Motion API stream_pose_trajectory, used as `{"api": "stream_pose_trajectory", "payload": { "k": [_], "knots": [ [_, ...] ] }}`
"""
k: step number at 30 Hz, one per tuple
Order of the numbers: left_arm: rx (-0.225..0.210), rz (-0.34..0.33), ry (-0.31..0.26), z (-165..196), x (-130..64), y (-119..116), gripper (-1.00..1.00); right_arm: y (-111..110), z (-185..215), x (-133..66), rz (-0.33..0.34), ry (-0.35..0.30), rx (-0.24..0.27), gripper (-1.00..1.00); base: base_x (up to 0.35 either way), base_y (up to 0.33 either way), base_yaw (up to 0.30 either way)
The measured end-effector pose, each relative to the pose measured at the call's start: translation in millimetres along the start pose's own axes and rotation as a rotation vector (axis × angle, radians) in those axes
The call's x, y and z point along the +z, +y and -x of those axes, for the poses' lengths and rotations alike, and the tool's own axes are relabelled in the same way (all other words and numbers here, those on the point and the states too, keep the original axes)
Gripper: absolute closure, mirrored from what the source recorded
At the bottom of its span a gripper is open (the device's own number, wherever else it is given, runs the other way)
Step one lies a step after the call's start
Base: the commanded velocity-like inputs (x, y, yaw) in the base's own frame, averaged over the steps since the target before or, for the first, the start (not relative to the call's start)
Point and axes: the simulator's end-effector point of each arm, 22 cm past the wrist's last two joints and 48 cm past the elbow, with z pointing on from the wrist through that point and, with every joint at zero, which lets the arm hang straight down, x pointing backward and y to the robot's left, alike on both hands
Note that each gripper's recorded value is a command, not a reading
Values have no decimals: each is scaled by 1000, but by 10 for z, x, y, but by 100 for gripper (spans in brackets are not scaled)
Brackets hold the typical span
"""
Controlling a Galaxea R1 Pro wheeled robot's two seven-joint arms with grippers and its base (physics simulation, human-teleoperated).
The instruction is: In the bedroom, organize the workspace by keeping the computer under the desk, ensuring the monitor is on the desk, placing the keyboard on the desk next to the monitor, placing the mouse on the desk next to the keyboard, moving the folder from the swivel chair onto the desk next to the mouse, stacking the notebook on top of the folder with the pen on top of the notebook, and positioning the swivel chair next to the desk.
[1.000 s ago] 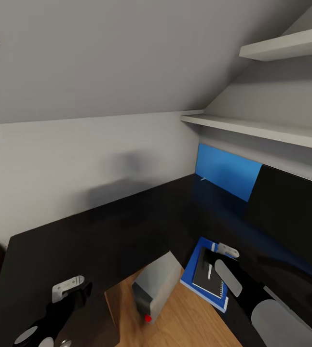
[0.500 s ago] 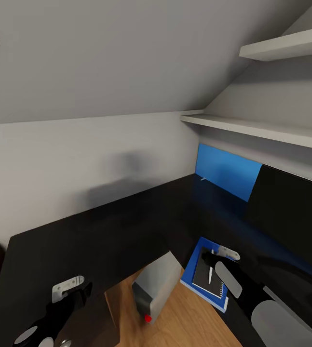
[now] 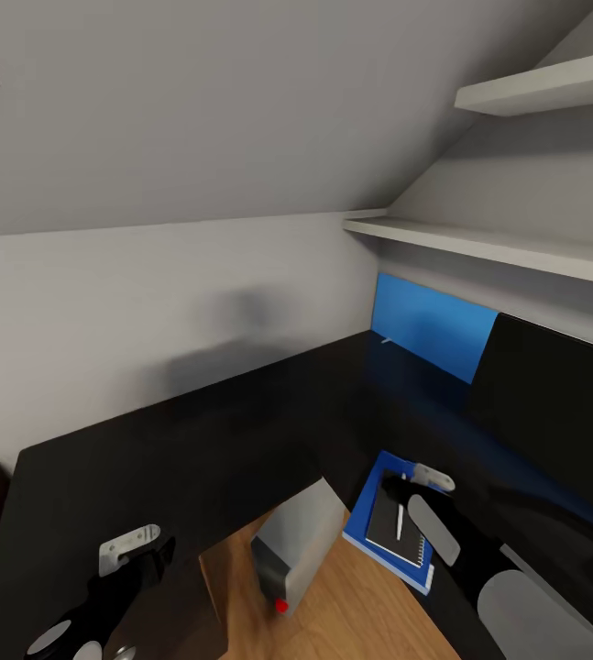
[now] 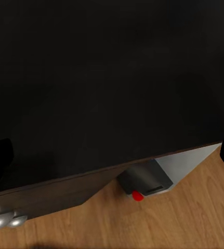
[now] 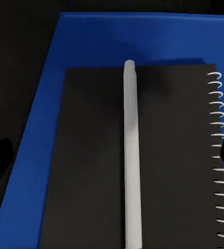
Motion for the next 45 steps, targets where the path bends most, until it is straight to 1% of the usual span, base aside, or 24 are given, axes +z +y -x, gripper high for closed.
{"api": "stream_pose_trajectory", "payload": {
  "k": [11,12,14,16,17,18,19,21,22,25,26,30,32,35,38,39,40,45],
  "knots": [
    [-1,0,0,1,0,3,-100,150,173,-74,32,-39,3,-100,0,0,0],
    [0,1,0,2,0,3,-100,188,229,-99,40,-51,5,-100,0,0,0],
    [0,1,-1,3,0,4,-100,300,430,-205,52,-97,12,-100,0,0,0],
    [1,1,-1,2,-1,4,-100,363,657,-356,27,-156,13,-100,0,0,0],
    [1,1,-1,2,0,4,-100,372,714,-402,14,-173,10,-100,0,0,0],
    [1,1,-1,2,0,4,-100,379,762,-449,-1,-189,6,-100,0,0,0],
    [1,1,-1,3,0,4,-100,403,832,-540,-28,-217,-8,-100,0,0,0],
    [0,1,-1,2,0,4,-100,461,869,-633,-45,-241,-28,-100,-4,0,0],
    [0,1,-1,2,0,4,-100,552,872,-717,-46,-260,-54,-100,-27,0,0],
    [1,1,-1,3,2,5,-100,711,842,-826,-30,-281,-90,-100,-100,0,0],
    [1,1,0,2,2,4,-100,800,811,-884,-16,-289,-108,-100,-192,0,0],
    [1,1,0,2,4,4,-100,955,738,-983,15,-299,-136,-100,-254,0,0],
    [1,1,0,2,5,5,-100,1091,639,-1059,45,-302,-164,-100,-309,0,0],
    [1,2,0,2,5,5,-100,1216,530,-1109,71,-300,-197,-100,-324,0,0],
    [1,2,0,2,6,5,-100,1307,468,-1142,87,-297,-207,-100,-331,0,0],
    [0,1,0,1,5,4,-100,1408,409,-1175,104,-290,-207,-100,-335,0,0],
    [0,1,0,1,6,4,-100,1446,388,-1187,110,-288,-207,-100,-335,0,0],
    [-1,4,8,-32,15,18,-100,1507,343,-1199,119,-281,-208,-100,-336,0,0]
  ]
}}
